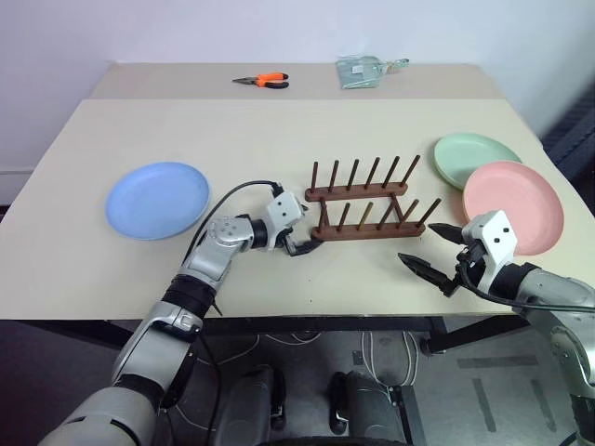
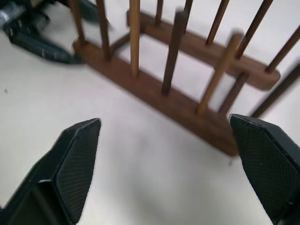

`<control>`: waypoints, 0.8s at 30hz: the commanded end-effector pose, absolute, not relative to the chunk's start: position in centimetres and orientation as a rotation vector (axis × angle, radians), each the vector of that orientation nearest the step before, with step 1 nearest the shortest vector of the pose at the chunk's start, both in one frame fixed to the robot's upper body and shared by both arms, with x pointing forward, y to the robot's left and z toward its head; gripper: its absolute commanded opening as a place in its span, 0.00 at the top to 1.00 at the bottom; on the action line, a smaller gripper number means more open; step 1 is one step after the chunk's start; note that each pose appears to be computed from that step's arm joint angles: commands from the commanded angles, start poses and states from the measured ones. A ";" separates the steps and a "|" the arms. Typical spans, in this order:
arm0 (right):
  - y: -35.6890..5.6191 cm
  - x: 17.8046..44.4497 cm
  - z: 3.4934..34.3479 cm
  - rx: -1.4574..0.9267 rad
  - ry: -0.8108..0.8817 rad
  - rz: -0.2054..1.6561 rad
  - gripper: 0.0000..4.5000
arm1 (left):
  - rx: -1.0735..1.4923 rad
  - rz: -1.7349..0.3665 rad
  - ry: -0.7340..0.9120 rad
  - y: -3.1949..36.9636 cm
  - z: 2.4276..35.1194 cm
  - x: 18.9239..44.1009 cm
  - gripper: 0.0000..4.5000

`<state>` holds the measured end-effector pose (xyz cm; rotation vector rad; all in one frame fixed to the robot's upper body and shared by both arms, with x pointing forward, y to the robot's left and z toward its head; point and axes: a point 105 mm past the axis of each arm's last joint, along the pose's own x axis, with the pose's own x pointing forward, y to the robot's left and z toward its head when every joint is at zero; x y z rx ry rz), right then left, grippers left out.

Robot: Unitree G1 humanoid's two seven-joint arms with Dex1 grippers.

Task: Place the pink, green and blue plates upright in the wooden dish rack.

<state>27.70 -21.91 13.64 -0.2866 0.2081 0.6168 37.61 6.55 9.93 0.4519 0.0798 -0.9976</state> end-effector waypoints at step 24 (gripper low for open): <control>-22.9 36.3 12.6 -0.567 0.234 0.451 0.71 | 0.427 -0.705 0.175 3.8 8.8 38.0 0.72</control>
